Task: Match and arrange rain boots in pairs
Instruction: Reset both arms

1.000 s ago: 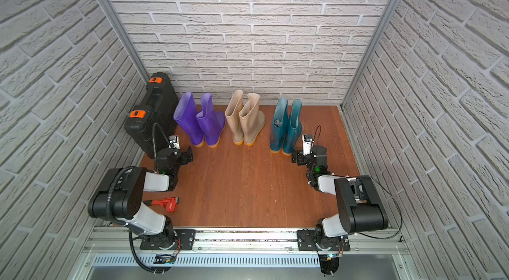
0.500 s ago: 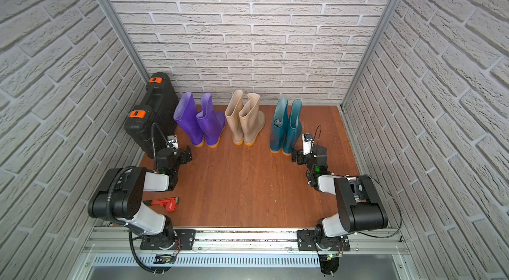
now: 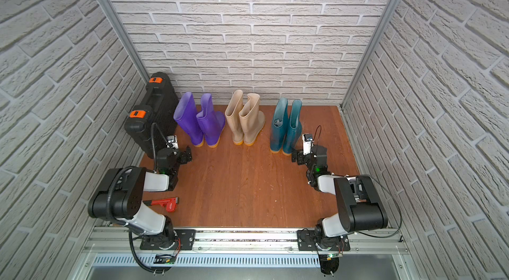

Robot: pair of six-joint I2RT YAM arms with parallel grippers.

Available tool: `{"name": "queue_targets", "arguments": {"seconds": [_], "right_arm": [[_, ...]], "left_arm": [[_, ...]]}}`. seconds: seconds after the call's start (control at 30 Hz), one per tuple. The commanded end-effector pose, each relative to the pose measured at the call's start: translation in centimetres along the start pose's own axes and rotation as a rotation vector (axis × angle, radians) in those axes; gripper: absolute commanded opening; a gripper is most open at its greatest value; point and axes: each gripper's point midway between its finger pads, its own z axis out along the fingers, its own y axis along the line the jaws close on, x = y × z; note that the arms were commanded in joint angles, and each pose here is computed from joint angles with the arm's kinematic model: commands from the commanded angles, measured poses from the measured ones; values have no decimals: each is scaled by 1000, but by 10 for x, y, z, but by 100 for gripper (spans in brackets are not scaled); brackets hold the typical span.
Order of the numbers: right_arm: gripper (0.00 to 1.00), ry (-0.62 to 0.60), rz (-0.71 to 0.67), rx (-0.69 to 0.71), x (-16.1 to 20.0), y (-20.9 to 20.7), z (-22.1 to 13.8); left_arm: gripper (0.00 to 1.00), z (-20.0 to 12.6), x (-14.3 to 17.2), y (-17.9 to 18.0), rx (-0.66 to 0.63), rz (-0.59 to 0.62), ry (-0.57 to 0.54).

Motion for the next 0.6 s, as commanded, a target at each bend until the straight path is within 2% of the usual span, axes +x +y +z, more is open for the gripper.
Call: {"name": "queue_targets", "arguments": {"seconds": [0.0,0.57], "right_arm": [[100,-43,-1,7,-10,-2,-1],[100,-29,-2,3,-7,-1,2]], "left_arm": [[98,2,-16,5,-22,-17,-53],[98,2,-16,6,-21,-18,-51]]}}
